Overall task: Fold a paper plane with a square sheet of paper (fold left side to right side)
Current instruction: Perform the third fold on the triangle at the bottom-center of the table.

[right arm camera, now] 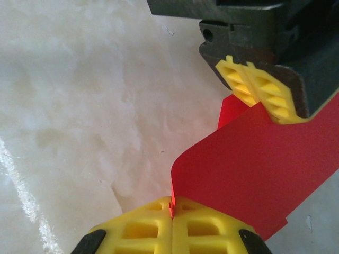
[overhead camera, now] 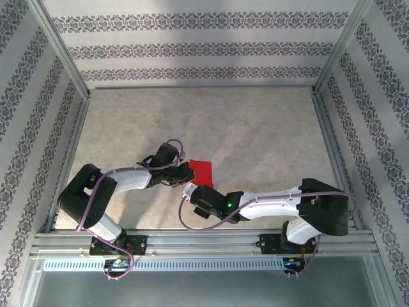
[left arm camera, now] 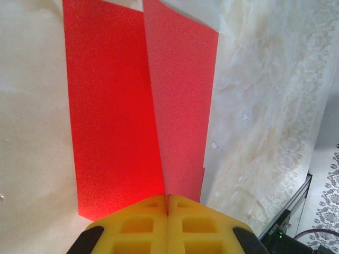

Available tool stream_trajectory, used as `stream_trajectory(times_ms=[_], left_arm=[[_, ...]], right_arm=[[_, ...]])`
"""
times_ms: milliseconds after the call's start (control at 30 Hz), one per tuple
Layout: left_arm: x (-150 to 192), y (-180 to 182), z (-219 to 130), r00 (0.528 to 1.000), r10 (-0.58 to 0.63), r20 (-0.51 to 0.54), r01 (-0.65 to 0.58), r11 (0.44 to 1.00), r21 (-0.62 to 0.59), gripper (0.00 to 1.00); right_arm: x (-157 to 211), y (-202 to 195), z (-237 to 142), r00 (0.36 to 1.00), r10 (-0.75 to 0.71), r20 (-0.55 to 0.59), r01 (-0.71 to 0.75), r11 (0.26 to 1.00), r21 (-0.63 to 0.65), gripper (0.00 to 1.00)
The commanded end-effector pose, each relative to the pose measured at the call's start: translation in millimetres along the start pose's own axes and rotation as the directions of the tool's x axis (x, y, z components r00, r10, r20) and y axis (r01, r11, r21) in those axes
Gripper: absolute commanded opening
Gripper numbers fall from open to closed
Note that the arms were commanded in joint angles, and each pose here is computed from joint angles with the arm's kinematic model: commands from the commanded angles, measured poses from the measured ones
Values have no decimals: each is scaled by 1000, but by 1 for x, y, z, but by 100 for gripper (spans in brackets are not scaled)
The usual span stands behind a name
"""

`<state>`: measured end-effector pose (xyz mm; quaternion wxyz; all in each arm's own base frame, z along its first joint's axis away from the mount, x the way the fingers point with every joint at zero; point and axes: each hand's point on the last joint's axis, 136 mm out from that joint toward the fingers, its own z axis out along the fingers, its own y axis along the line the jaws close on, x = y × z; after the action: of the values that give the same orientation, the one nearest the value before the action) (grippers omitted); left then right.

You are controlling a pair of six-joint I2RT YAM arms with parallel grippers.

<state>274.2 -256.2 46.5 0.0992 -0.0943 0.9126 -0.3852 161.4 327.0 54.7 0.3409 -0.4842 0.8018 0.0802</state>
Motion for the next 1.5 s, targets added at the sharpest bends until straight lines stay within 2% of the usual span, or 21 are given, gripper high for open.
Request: stream_trajectory(times_ms=[0,133,233,467,633,733,1033,1233,1467], left_arm=[[-4,9,2,1000,9,17,-8,1000,-26,6],[-5,11,-2,999,27,34,-26,999,-40,22],[-7,15,-13,998,45,54,-41,997,-72,28],[-14,24,-50,990,84,115,-68,988,-139,33],[-12,3,-46,987,152,43,-148,985,-85,28],[-11,-5,-32,986,166,-3,-166,985,-48,22],[-11,-14,17,971,210,-118,-214,977,-17,14],[-9,-6,35,958,236,-162,-252,964,-83,11],[-1,14,42,950,241,-197,-274,948,-162,8]], right_arm=[[14,7,-5,998,48,-40,-50,997,-64,0],[22,6,-5,993,99,-61,-105,990,-92,0],[26,6,-3,987,143,-70,-151,981,-119,0],[31,4,-1,976,204,-76,-214,964,-156,0],[32,5,-3,964,256,-72,-266,942,-204,0],[32,6,-4,958,279,-70,-288,928,-237,0],[36,11,-2,944,319,-89,-331,896,-297,0],[37,13,-2,938,334,-96,-347,882,-319,0],[39,12,-2,927,360,-106,-375,865,-333,0]])
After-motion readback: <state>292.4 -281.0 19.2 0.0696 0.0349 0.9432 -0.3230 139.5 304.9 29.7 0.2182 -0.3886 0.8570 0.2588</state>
